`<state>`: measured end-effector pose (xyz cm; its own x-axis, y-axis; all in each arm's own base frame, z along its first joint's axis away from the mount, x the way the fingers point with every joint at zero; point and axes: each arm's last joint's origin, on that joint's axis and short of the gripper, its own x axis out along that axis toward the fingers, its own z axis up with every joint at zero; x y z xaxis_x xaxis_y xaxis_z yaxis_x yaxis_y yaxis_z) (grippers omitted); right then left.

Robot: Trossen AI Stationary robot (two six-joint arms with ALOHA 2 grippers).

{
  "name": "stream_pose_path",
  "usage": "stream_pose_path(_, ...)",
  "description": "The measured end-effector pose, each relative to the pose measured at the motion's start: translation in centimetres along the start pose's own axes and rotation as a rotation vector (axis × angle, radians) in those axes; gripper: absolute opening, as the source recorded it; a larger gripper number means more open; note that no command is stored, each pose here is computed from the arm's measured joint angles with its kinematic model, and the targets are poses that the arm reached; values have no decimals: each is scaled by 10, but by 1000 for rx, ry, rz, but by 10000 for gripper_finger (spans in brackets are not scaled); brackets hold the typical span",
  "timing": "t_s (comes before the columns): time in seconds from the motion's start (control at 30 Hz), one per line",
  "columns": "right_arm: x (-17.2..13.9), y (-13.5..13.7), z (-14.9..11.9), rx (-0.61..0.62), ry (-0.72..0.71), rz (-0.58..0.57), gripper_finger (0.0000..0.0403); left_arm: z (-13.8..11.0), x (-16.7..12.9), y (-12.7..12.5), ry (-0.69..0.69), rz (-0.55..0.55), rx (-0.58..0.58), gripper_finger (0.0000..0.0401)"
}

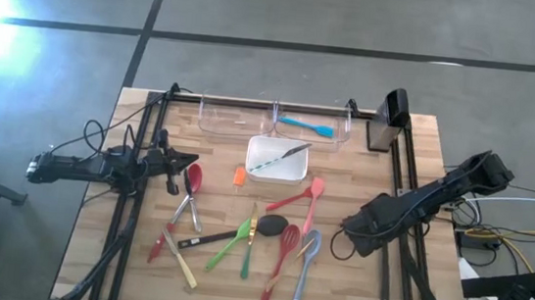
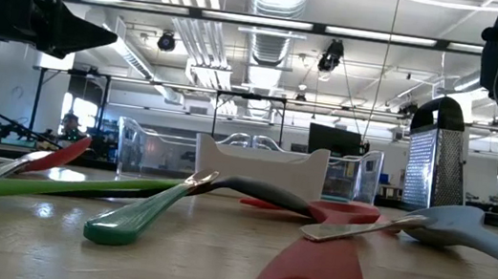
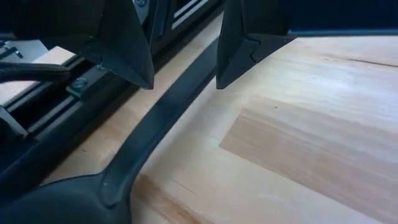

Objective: Pick & Place Kitchen Items
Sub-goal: Put the black serving spoon into the left transparent bin

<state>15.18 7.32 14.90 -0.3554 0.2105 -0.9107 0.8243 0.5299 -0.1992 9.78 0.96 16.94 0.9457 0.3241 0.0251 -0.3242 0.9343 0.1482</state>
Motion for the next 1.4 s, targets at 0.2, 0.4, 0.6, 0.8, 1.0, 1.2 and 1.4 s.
stream_pose_path(0.2,11,2,4,9,13,5,169,0,0,0,0,0,0,17)
stream_pose_path(0.4,25,1,8,10,45,11,159,0,0,0,0,0,0,18)
stream_pose_path(0.6,29,1,9,-2,53,17,127,0,0,0,1,0,0,16)
stream_pose_path(0.8,21,0,7,0,9,41,31,0,0,0,1,0,0,18)
stream_pose_path(1.0,-3,-9,0,-14,-104,84,13,0,0,0,1,0,0,16)
stream_pose_path(1.2,-44,-20,-11,-30,-328,263,13,0,0,0,0,1,0,18)
stream_pose_path(1.4,-101,-29,-23,-86,-714,475,12,0,0,0,0,0,0,17)
